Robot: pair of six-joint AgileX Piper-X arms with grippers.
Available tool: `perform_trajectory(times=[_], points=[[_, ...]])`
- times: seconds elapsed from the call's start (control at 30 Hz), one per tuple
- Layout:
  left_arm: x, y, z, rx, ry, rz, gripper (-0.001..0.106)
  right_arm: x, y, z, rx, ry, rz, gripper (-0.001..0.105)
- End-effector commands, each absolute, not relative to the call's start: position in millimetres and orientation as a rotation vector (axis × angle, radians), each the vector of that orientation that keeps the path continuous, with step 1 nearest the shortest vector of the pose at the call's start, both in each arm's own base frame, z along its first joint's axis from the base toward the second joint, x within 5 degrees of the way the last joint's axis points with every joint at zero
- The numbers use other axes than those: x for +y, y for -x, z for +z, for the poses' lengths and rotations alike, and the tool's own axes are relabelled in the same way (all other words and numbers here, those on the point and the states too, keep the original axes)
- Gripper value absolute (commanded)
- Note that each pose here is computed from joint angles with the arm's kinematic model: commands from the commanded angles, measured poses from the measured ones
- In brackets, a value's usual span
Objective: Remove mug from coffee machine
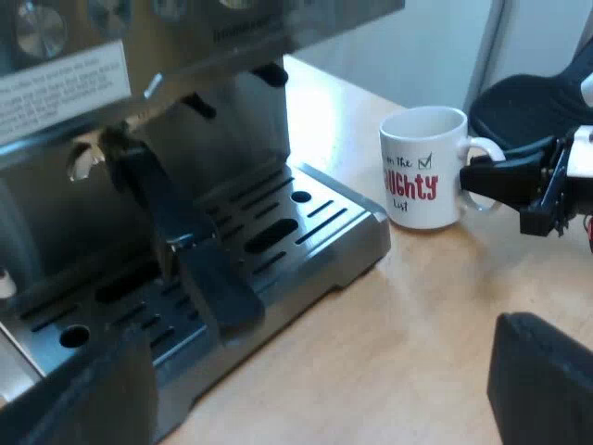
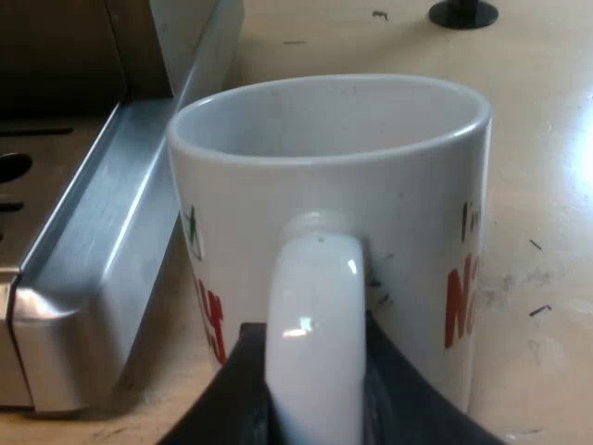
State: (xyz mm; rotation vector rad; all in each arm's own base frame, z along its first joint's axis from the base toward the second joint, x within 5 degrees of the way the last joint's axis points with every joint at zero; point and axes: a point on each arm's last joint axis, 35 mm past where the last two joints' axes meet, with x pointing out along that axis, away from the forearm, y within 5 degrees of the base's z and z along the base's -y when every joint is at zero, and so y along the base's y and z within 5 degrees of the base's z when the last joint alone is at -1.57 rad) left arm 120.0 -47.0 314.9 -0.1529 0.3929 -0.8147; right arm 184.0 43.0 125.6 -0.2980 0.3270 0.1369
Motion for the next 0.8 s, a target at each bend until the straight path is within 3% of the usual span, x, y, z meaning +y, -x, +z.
perform_trajectory(times=[0.03, 0.67, 0.73, 0.8], points=[[-48, -121, 318, 0.357, 0.142, -0.842, 0.087, 45, -192, 133, 0.234, 0.294, 0.128, 0.000], [-48, -120, 318, 0.359, 0.143, -0.845, 0.087, 53, -227, 111, 0.313, 0.321, 0.114, 0.000], [-48, -120, 318, 0.359, 0.143, -0.845, 0.087, 53, -227, 109, 0.324, 0.321, 0.115, 0.003], [-48, -120, 318, 0.359, 0.143, -0.845, 0.087, 53, -227, 106, 0.335, 0.317, 0.110, 0.019]])
